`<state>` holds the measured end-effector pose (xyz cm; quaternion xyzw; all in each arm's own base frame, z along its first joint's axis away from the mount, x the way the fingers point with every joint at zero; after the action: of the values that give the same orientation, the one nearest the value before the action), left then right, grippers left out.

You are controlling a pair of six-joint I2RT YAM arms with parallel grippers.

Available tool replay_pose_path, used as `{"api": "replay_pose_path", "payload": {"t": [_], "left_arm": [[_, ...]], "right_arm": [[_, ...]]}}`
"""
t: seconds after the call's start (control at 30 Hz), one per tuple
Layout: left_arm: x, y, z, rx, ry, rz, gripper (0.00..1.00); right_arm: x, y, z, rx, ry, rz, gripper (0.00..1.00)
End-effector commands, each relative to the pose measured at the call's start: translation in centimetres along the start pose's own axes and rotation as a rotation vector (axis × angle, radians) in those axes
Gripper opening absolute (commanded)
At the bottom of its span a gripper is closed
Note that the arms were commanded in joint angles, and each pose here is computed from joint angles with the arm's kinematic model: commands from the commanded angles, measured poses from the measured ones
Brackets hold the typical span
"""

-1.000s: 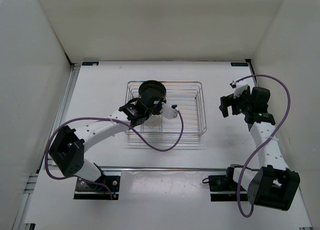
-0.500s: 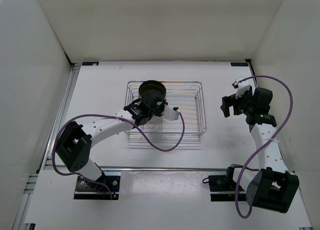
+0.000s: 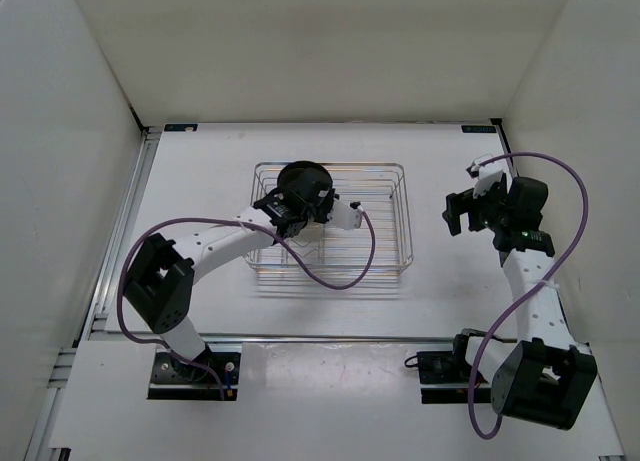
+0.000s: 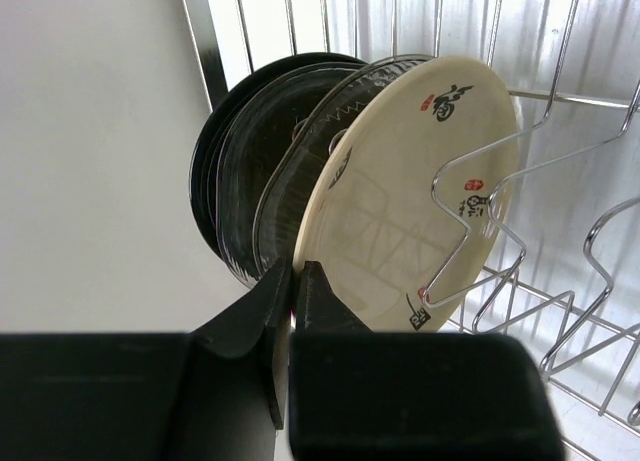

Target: Load the plates into the dish rack

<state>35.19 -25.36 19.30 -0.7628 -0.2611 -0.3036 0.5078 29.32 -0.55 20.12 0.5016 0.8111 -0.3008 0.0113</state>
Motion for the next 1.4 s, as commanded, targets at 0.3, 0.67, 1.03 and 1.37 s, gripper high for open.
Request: {"api": "replay_pose_path", "payload": {"t": [0.3, 0.67, 1.03, 1.37], "left_arm": [[1.0, -0.5, -1.0, -0.038, -0.047, 0.001, 0.1], [1.0, -0.4, -0.4, 0.01, -0.077, -0.022, 0.32], [2.6, -2.2, -0.3, 0.01, -0.114, -0.087, 0.58], [6.5, -8.0, -1.6, -0.042, -0.162, -0.249, 0.6]], "right_arm": [[-0.3, -0.5, -0.8, -0.045, -0.023, 0.015, 1.0], [-0.3, -0.5, -0.8, -0.045, -0.023, 0.015, 1.0], [-0.7, -0.7, -0.5, -0.039, -0.014, 0.03, 1.0], [-1.0, -0.7, -0.3, -0.026, -0.014, 0.047, 1.0]]}}
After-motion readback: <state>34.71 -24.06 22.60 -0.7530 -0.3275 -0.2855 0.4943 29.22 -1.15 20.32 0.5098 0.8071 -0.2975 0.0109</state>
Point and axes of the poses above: each gripper's point midway between its finger pads, its own y axis out along the fingers, its own x axis along the line the jaws close on, z = x × y, the point moved 4 cm from there along -y, back along the fingers, and after that the axes turned 13 degrees about -y, right-handed, at the moved point
